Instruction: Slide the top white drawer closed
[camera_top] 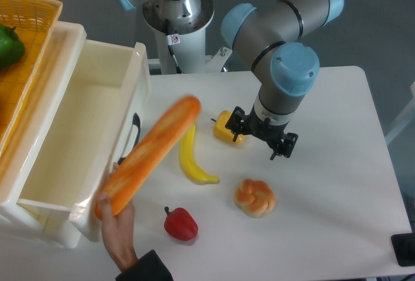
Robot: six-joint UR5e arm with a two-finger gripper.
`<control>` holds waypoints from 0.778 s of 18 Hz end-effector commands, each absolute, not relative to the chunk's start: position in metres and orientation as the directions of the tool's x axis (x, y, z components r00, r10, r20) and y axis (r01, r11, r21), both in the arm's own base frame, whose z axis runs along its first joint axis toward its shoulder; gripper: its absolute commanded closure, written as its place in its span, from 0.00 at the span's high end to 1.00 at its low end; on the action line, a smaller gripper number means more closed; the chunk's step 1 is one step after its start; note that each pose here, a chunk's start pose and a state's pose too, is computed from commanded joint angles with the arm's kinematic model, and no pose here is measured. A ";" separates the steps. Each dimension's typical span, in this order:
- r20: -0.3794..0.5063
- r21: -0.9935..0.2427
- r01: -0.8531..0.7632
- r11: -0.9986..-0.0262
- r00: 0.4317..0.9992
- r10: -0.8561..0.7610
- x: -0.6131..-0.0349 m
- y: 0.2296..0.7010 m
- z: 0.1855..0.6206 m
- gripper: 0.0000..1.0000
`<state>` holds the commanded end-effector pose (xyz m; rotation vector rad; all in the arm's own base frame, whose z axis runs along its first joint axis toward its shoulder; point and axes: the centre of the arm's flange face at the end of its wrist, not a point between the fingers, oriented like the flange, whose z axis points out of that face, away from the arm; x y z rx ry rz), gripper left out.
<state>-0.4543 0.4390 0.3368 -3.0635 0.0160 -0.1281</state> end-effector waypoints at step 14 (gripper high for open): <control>0.078 -0.085 -0.004 -0.996 0.997 -0.011 -0.456 0.440 0.341 1.00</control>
